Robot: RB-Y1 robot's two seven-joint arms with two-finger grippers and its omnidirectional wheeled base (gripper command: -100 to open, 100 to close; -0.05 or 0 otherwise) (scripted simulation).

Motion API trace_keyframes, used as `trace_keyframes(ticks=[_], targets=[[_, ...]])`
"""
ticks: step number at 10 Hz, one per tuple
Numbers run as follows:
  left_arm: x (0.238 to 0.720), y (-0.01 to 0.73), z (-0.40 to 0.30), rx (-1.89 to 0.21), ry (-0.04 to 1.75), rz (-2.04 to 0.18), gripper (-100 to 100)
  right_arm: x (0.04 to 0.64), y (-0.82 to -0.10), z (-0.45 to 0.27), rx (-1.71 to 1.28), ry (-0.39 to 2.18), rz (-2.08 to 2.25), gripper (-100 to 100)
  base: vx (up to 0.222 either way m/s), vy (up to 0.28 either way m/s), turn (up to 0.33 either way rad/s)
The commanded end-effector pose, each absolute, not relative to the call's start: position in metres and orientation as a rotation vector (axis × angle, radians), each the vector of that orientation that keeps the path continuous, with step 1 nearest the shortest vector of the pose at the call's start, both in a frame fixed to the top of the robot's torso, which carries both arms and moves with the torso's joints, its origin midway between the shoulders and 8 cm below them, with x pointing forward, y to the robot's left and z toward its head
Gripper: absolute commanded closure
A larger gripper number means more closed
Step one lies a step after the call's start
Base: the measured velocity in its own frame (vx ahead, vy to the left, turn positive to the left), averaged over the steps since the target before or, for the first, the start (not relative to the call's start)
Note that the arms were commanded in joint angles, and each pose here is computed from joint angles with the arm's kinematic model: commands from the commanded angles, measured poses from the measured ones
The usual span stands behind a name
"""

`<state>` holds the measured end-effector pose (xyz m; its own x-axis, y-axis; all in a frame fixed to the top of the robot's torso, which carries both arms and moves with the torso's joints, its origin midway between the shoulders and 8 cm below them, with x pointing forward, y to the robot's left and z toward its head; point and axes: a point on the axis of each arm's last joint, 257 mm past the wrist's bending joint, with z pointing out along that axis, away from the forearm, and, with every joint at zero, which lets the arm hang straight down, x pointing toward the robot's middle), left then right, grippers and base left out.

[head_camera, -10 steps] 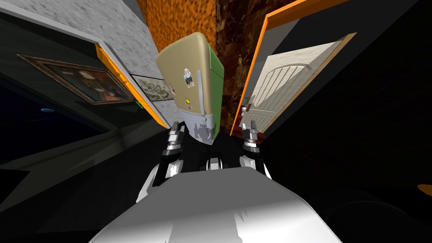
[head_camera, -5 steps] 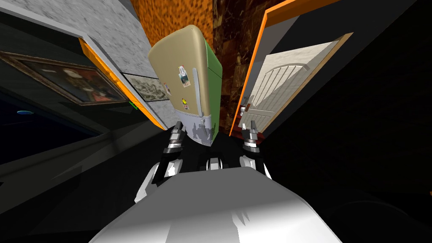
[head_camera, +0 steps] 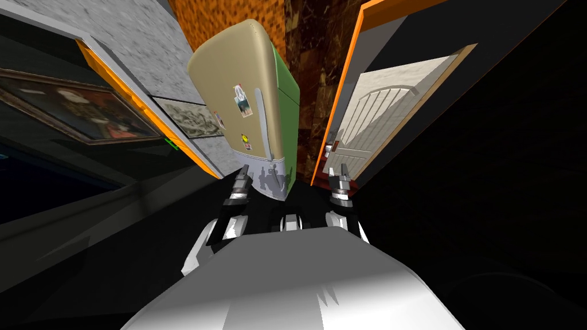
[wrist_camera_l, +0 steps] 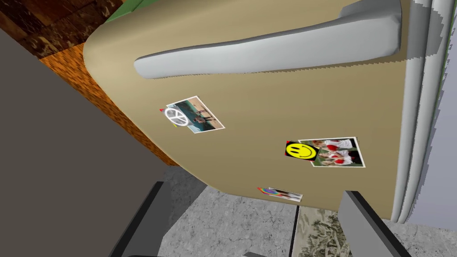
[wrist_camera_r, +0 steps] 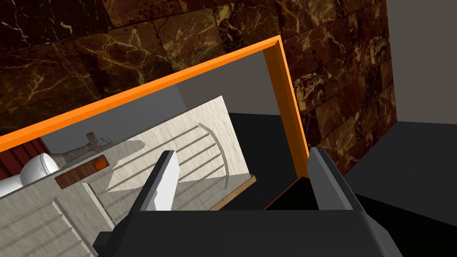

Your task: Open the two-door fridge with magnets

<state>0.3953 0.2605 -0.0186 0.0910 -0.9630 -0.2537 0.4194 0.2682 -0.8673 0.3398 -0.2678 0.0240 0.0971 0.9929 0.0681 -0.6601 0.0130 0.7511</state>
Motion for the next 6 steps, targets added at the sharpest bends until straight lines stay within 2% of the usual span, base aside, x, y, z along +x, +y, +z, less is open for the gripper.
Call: trace_keyframes(ticks=[1, 6], targets=[[0.402, 0.262, -0.026, -0.732, 1.013, -1.139, -100, 0.340, -0.268, 0.024, 0.738, 0.575, 1.404, 0, 0.064, -0.003, -0.042], [0.411, 0.264, -0.038, -0.761, 1.081, -1.090, -100, 0.340, -0.268, 0.024, 0.738, 0.575, 1.404, 0, 0.070, -0.013, -0.039]])
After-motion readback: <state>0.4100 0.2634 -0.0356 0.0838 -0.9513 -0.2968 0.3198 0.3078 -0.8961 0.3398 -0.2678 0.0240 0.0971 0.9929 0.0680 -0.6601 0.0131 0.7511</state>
